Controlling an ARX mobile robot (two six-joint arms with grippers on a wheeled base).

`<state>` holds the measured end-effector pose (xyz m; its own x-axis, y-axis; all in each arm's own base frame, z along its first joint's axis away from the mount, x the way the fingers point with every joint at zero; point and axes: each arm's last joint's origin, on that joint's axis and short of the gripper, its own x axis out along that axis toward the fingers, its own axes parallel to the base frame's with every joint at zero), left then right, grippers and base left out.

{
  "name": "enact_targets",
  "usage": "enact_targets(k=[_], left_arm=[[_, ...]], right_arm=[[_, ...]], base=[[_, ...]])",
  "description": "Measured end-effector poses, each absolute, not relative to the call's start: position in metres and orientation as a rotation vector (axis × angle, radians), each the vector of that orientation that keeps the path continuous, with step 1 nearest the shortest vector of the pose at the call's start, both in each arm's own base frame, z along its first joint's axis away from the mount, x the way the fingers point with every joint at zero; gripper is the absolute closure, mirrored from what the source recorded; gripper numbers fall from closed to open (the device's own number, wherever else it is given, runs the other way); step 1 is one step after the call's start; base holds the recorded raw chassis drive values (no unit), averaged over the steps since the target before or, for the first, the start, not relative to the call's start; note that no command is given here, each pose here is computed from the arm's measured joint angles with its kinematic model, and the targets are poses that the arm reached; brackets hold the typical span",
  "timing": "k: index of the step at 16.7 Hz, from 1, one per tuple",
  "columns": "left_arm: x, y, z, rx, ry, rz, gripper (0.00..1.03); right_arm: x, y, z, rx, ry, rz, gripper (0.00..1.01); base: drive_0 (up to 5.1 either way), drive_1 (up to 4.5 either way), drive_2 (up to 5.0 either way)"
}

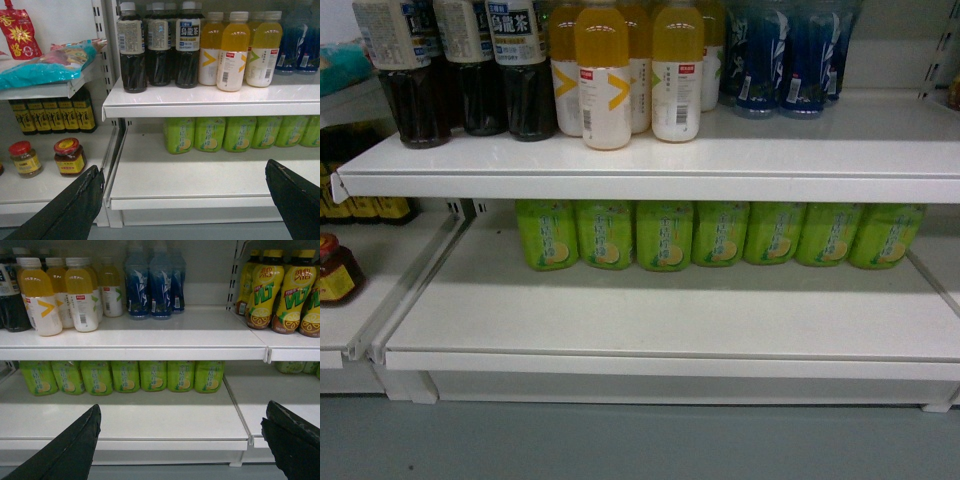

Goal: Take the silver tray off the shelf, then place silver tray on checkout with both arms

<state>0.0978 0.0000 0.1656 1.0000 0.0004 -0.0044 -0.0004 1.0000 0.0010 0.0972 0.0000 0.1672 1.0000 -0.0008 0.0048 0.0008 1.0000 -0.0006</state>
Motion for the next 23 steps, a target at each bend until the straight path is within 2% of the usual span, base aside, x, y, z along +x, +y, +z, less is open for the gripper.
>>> enact_targets(k=[23], left_arm=[[0.0978, 0.0000, 0.1656, 0.001, 0.004, 0.002, 0.05]], right_arm=[[0.0972, 0.0000, 0.1671, -0.002, -0.004, 0.001, 0.03]], base=[[0.0, 0.00, 0.0]])
